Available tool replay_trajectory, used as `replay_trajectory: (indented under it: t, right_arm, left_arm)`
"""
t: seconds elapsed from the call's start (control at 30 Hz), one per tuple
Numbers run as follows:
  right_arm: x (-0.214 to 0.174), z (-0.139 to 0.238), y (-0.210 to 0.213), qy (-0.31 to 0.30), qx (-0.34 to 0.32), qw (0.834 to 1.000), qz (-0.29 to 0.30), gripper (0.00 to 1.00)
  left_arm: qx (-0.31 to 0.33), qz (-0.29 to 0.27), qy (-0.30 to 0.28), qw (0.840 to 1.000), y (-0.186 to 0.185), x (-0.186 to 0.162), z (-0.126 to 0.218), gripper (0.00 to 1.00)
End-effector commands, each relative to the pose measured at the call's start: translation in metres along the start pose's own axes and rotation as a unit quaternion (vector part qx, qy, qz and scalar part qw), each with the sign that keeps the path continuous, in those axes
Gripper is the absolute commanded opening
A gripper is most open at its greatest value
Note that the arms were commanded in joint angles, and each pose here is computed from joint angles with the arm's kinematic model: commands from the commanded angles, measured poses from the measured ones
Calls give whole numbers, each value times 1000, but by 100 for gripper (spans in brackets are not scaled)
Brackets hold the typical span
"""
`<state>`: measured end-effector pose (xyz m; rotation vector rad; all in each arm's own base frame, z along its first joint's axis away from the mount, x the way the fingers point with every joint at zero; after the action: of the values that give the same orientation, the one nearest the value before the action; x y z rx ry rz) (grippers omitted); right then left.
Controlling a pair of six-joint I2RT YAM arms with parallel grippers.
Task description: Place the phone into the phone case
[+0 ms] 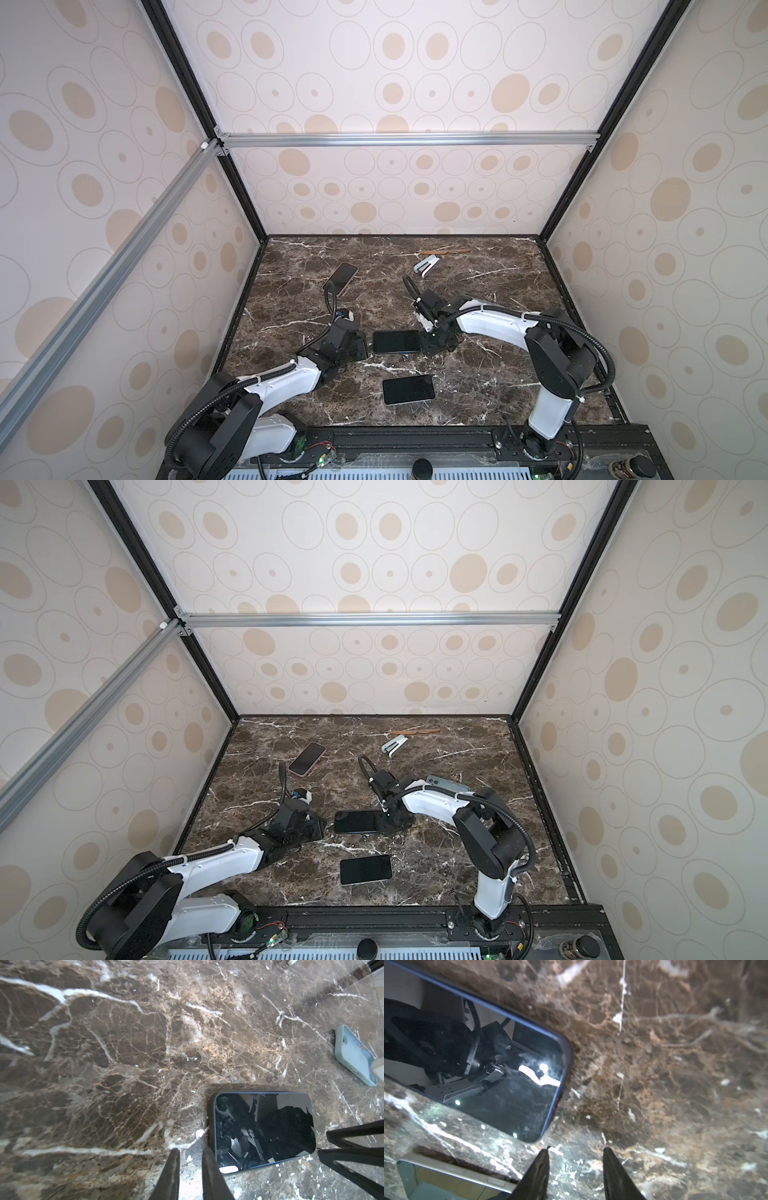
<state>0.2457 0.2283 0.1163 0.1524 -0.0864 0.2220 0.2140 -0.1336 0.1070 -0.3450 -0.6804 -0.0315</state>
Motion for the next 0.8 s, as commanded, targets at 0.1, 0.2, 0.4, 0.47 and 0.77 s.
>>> replay_trajectory:
  t: [0.1,0.2,0.4,0.47,0.77]
  right_arm:
    - [-5,3,-10,7,10,999,-30,41]
    - [-5,-3,-13,10,19,999,-39,34]
    - [-1,1,-8,0,54,998,-40,27]
    - [0,8,-9,-11,54,998,-39,26]
    - [8,20,-3,-33,78,996,-38,20]
  left_arm:
    - [-10,-18,8,1000,-7,5,-6,21]
    - [-23,-21,23,999,-10,3,-13,21]
    - [-42,-14,50,998,-15,1,-22,21]
    - [-43,-13,44,998,-16,4,-19,21]
    - [-46,-17,19,999,-23,21,-11,23]
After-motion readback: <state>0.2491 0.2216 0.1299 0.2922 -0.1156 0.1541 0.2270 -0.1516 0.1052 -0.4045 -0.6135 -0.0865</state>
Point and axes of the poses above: each gripper's point midway between its finger pads, its own z axis back along the fingers, its own y axis along the line the jaws close on, x = y × z, the point moved 9 cm from there along z, back along the fingers, and after that the axes turned 9 degrees about -z, right-handed, at the moved point
